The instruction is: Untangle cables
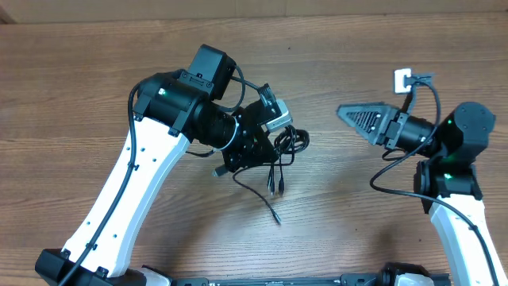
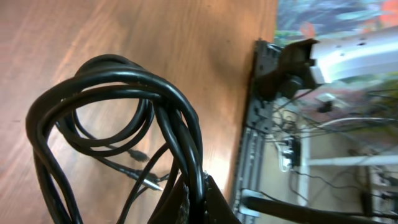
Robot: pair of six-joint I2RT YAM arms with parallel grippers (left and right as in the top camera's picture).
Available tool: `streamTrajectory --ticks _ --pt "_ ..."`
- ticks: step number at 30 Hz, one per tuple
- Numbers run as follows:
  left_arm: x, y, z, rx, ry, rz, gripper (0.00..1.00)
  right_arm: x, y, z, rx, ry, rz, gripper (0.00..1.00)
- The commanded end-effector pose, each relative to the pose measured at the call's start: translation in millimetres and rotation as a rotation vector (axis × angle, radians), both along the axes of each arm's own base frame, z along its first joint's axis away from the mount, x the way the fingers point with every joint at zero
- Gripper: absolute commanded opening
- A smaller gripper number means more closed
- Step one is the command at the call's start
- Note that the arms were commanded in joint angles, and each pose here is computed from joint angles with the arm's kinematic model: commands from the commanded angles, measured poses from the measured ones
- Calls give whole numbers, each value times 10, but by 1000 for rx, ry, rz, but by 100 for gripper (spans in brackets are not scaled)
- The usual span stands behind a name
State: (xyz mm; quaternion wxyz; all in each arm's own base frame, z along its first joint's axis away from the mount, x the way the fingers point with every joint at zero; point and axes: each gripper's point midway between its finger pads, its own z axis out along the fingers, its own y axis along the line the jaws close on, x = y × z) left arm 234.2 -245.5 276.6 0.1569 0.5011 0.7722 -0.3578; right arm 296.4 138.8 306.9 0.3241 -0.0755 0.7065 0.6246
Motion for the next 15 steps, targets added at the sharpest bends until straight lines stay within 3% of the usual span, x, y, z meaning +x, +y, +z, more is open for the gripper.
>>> streamTrajectory --ticks 1,9,15 --pt "21 2 146 -10 -65 12 4 -114 151 22 4 17 70 55" --pt "33 3 144 -7 -71 15 4 -322 487 12 3 23 192 63" --pt "126 -45 189 -28 -59 74 4 -434 637 5 1 26 250 63"
